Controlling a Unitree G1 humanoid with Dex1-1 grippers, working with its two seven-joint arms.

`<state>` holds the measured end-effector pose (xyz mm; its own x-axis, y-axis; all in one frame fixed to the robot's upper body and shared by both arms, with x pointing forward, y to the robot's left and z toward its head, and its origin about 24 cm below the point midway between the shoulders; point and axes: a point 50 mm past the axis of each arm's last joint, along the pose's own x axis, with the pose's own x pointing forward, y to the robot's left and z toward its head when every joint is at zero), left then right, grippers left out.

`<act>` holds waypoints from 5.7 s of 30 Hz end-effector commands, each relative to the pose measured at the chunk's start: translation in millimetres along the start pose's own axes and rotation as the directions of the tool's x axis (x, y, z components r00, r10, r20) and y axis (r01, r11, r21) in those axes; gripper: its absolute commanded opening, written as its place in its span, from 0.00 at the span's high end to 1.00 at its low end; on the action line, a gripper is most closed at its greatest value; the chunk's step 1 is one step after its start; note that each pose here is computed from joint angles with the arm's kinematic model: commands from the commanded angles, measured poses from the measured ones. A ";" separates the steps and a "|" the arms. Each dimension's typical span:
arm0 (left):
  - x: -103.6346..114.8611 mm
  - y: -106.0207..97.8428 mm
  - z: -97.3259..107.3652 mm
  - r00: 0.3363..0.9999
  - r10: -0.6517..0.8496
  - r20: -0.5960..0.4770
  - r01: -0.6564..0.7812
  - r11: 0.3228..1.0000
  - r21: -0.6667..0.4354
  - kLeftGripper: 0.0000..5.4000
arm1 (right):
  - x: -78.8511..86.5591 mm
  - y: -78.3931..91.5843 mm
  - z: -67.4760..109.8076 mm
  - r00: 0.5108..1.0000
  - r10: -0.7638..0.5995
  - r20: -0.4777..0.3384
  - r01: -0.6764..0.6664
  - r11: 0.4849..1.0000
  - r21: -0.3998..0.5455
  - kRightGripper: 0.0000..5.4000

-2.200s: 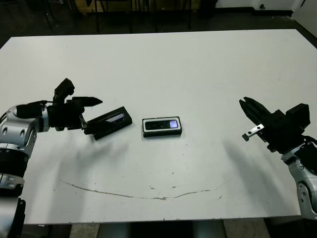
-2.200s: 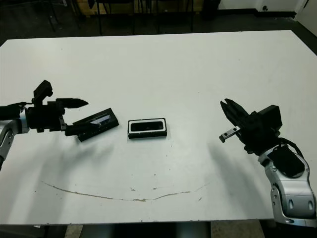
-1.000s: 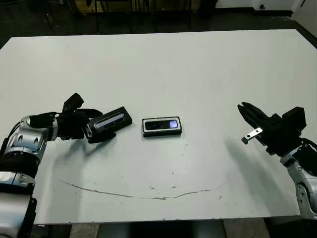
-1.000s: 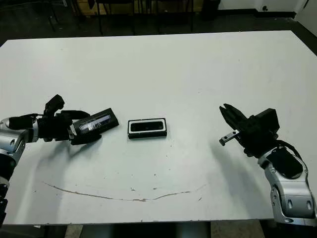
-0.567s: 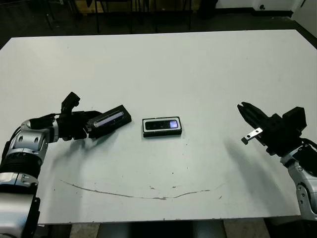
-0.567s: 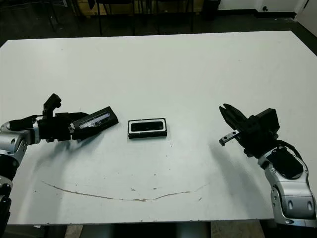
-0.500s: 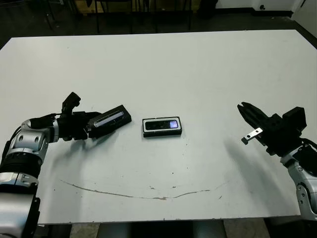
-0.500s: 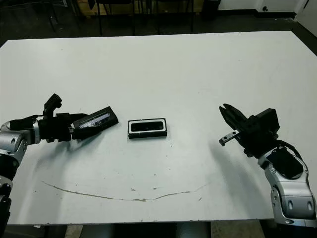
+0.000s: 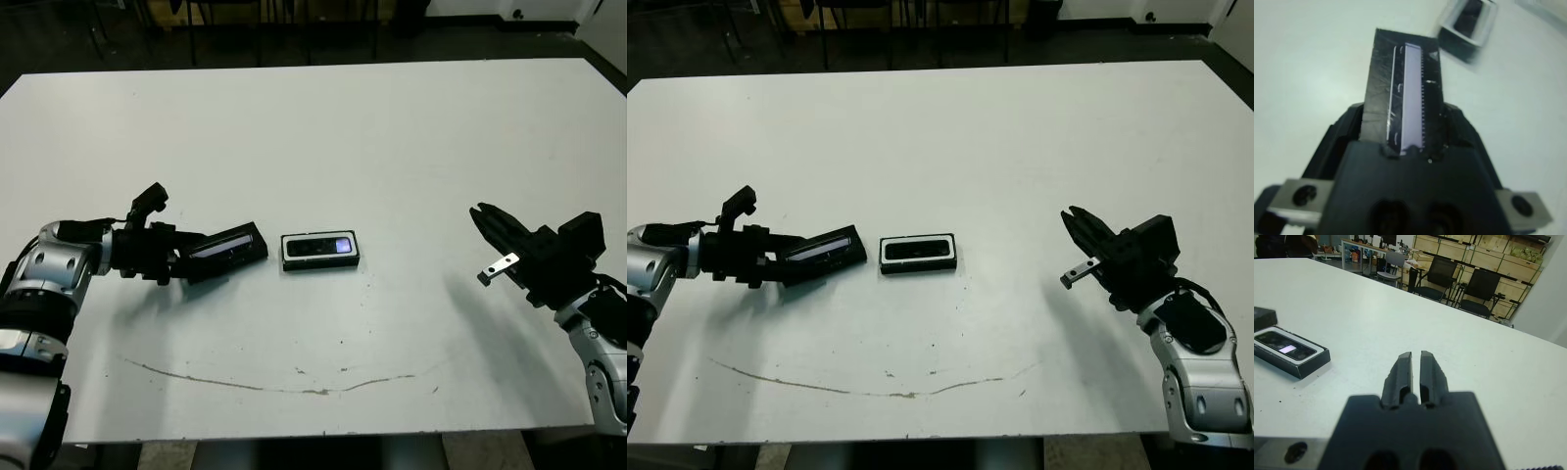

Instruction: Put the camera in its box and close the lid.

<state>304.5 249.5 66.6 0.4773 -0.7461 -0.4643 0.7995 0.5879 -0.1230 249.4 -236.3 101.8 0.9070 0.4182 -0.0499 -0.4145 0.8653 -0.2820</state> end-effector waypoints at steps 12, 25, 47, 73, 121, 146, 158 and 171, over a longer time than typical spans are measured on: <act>18.4 -5.7 33.5 0.982 0.062 0.181 -0.082 0.991 0.106 0.48 | 3.1 10.7 -12.2 0.999 0.021 -0.036 -0.019 0.999 0.050 1.00; 55.6 -13.7 57.0 0.975 -0.224 0.006 0.221 0.965 0.142 0.48 | 2.2 16.1 -16.4 0.997 0.017 -0.069 -0.013 0.998 0.056 1.00; 77.4 -21.6 39.8 0.910 -0.414 -0.022 0.415 0.909 0.038 0.48 | -3.7 19.7 -32.3 0.998 0.053 -0.042 -0.050 0.996 0.074 1.00; 115.8 -54.5 29.0 0.825 -0.539 -0.170 0.558 0.825 0.094 0.48 | -12.0 13.1 -36.5 0.995 0.013 -0.099 -0.005 0.996 0.084 1.00; 166.8 -89.4 40.4 0.785 -0.512 -0.349 0.579 0.807 0.119 0.48 | -18.3 15.3 -38.5 0.992 0.008 -0.127 0.004 0.995 0.097 1.00; 160.0 -86.8 33.2 0.664 -0.479 -0.574 0.662 0.734 0.154 0.48 | -18.7 19.2 -40.8 0.991 0.016 -0.131 0.000 0.993 0.120 1.00; 154.2 -85.1 6.6 0.639 -0.478 -0.602 0.655 0.749 0.100 0.48 | -19.0 19.4 -41.0 0.992 0.016 -0.125 -0.001 0.993 0.115 1.00; 148.7 -80.4 -11.9 0.670 -0.425 -0.609 0.625 0.765 0.154 0.41 | -20.5 20.8 -37.9 0.989 0.015 -0.150 0.001 0.995 0.103 1.00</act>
<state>353.1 88.8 70.9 -0.0361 -0.6907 -0.7222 0.9993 -0.0307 -0.0206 229.9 -234.3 68.0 0.9042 0.4054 -0.1342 -0.4251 0.8845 -0.1920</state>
